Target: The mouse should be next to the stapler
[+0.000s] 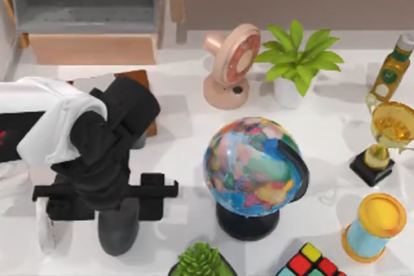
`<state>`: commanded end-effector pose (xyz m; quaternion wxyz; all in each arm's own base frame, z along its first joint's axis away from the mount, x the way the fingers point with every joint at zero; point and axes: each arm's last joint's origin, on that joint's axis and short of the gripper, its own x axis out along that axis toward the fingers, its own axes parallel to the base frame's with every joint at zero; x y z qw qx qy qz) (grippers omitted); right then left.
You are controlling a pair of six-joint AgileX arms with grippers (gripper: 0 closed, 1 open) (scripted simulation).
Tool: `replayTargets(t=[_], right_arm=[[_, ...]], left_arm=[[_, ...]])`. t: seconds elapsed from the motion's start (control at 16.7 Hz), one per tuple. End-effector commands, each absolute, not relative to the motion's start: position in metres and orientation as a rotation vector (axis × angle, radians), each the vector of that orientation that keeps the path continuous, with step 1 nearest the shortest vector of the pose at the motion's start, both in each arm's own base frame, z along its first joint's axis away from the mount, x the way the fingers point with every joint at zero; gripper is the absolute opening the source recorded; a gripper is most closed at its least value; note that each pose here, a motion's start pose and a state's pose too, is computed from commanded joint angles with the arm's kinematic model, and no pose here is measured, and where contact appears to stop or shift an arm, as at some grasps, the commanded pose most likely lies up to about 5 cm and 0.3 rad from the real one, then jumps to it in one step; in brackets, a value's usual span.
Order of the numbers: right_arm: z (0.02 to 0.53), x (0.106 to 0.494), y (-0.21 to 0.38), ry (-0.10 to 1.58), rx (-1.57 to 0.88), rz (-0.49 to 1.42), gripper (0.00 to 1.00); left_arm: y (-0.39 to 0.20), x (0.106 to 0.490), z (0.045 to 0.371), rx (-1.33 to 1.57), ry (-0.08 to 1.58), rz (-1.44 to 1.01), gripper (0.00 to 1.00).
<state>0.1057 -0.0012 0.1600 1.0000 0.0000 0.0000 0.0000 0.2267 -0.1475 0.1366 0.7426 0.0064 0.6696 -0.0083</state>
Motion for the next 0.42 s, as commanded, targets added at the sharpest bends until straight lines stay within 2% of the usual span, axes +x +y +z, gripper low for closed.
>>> replayTargets(t=[0.06,0.12,0.42], right_arm=[[0.16,0.1057,-0.0012,0.0,0.0,0.0,1.0],[0.16,0.1057,-0.0012,0.0,0.0,0.0,1.0],[0.16,0.1057,-0.0012,0.0,0.0,0.0,1.0]], left_arm=[[-0.1475,0.2267,0.1366,0.014,1.467,-0.018,0.98],[-0.1475,0.2267,0.1366,0.014,1.467,-0.018,1.0],[-0.1475,0.2267,0.1366,0.014,1.467,-0.018,1.0]])
